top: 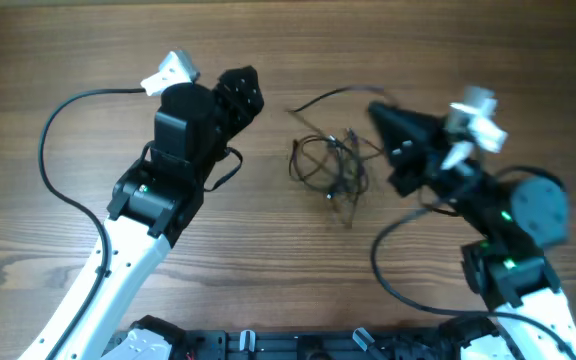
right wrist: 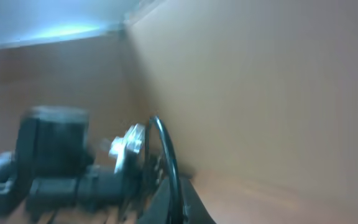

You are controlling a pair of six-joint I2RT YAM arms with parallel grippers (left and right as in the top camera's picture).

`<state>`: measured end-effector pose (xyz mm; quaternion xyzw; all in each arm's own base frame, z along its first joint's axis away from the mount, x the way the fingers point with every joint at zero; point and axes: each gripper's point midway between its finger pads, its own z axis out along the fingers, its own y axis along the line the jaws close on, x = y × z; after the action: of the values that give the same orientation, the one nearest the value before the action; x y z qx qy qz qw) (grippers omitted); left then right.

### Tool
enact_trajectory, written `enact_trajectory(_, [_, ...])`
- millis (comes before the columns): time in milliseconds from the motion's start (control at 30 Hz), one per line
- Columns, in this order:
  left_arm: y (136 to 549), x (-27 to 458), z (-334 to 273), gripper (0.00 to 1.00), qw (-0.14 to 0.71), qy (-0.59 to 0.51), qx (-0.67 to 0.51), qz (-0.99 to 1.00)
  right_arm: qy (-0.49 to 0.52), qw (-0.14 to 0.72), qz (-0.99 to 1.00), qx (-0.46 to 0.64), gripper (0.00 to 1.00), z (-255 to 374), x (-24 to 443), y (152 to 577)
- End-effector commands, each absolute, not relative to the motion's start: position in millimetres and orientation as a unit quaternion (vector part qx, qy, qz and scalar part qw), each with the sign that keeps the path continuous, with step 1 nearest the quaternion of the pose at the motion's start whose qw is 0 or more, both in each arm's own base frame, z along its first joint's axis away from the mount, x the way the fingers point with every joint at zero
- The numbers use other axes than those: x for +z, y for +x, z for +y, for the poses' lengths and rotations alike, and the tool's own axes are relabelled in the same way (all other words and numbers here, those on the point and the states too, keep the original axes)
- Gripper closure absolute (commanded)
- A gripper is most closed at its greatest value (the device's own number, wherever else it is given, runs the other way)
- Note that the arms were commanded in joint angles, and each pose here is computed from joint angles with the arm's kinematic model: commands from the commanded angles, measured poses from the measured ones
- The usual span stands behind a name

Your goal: Untangle cables

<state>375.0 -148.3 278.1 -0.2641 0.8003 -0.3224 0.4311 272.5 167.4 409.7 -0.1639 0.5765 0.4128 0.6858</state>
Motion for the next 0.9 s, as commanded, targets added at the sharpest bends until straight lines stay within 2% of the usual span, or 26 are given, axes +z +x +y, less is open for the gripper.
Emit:
enact_trajectory(0, [353,267,-179,0.26,0.355,-0.210,-0.375,0.830,-0.091,0.780,0.503,0.362,0.96,123,463,271])
enact_trajectory(200, [314,247,-220,0.25,0.284,-0.158,-0.383,0.865,0.005,0.896,0.352,0.271,0.96,65,526,252])
enact_trajectory(267, [302,247,-236,0.25,0.273,-0.135,-0.390,0.869,0.019,0.912,0.324,0.251,0.96,55,544,247])
enact_trajectory(400, [292,243,-251,0.20,0.262,-0.116,-0.391,0.874,0.003,0.901,0.367,0.230,0.96,64,581,269])
enact_trajectory(533, [292,235,-253,0.18,0.253,-0.116,-0.384,0.880,-0.046,0.869,0.473,0.135,0.96,75,628,309])
enact_trajectory(667, [291,230,-252,0.16,0.247,-0.118,-0.378,0.884,-0.037,0.871,0.489,0.027,0.96,50,673,324])
enact_trajectory(767, [286,222,-248,0.14,0.233,-0.121,-0.365,0.893,0.001,0.875,0.483,-0.038,0.96,19,686,329])
enact_trajectory(867, [283,217,-246,0.12,0.225,-0.123,-0.357,0.898,0.022,0.863,0.498,-0.081,0.96,-8,680,333])
